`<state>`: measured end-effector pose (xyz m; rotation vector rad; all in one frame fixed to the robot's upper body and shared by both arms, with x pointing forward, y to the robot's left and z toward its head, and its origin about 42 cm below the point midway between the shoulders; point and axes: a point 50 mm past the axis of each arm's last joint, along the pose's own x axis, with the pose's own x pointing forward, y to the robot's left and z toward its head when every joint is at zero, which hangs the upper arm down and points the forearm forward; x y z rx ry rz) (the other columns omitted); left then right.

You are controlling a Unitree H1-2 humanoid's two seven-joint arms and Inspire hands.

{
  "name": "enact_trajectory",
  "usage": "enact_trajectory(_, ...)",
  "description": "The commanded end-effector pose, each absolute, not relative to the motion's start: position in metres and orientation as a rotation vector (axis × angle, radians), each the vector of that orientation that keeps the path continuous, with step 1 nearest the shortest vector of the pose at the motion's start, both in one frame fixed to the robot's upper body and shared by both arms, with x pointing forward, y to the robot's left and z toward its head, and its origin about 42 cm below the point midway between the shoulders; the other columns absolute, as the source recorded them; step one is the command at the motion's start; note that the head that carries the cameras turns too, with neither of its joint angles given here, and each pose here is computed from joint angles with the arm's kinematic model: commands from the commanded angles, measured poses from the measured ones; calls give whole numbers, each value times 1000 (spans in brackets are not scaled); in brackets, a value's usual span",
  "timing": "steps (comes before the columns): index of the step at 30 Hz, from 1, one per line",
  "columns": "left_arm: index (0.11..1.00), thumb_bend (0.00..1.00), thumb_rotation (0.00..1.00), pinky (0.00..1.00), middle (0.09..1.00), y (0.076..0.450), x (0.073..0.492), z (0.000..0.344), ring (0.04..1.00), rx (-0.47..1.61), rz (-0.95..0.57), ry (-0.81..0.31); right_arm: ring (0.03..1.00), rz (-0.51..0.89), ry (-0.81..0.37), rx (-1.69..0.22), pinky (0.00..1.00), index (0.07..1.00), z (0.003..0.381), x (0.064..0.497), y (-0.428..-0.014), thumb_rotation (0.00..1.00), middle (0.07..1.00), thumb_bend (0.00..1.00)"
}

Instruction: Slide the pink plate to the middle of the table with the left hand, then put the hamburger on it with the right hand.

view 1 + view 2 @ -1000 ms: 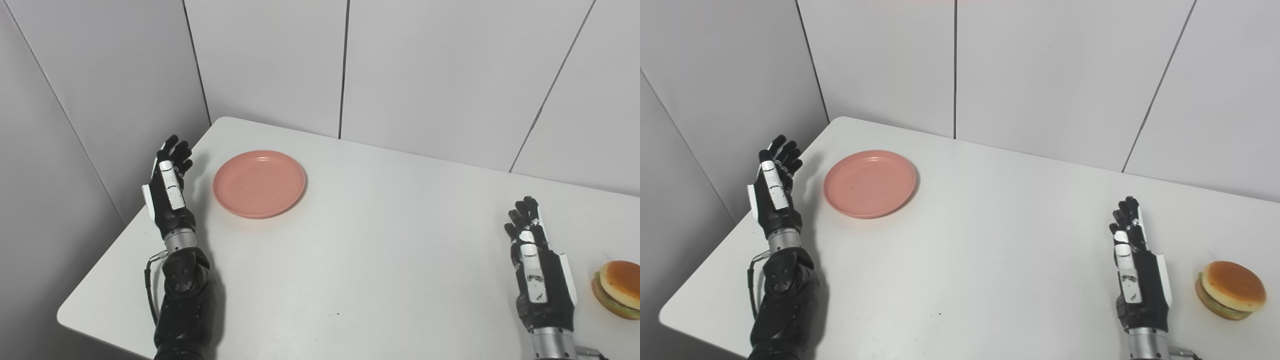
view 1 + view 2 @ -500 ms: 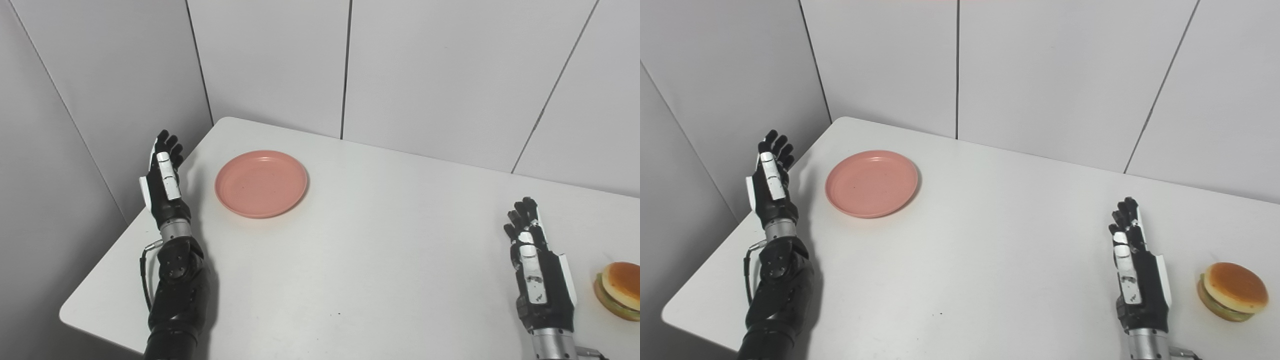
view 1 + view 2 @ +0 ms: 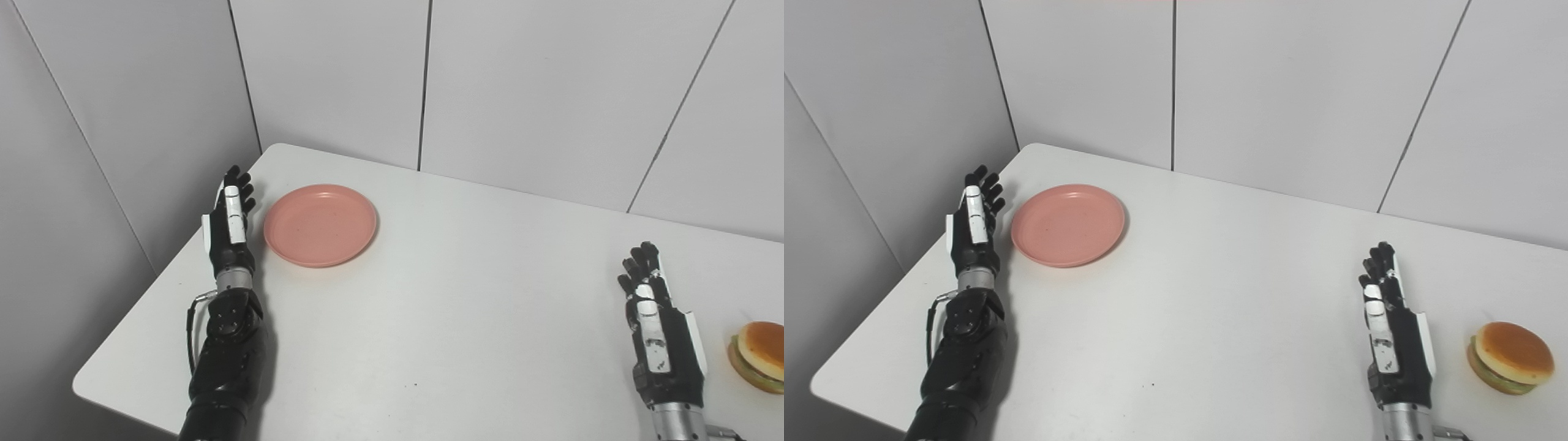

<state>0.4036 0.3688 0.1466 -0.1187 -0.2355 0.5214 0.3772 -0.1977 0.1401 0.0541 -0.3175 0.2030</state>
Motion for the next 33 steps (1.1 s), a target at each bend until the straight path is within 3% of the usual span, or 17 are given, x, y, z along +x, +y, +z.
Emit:
enact_trajectory(1, 873, 667, 1000, 892, 885, 360, 402, 143, 890, -101, 482, -211, 1000, 164, -162, 59, 1000, 1000, 86, 346, -212, 858, 1000, 561)
enact_trajectory(8, 880, 640, 1000, 974, 890, 340, 400, 145, 915, -109, 422, -165, 1000, 162, -161, 62, 1000, 1000, 87, 345, -212, 853, 1000, 560)
enact_trajectory(19, 844, 596, 1000, 843, 852, 323, 402, 138, 850, -97, 368, -173, 1000, 165, -163, 56, 1000, 1000, 86, 346, -213, 873, 1000, 556)
enact_trajectory(27, 833, 654, 1000, 841, 832, 302, 404, 134, 841, -159, 287, -184, 1000, 160, -164, 52, 1000, 1000, 87, 347, -208, 865, 1000, 552)
enact_trajectory(33, 846, 625, 1000, 853, 848, 287, 400, 134, 856, -152, 227, -183, 1000, 162, -154, 39, 1000, 1000, 87, 346, -207, 875, 1000, 569)
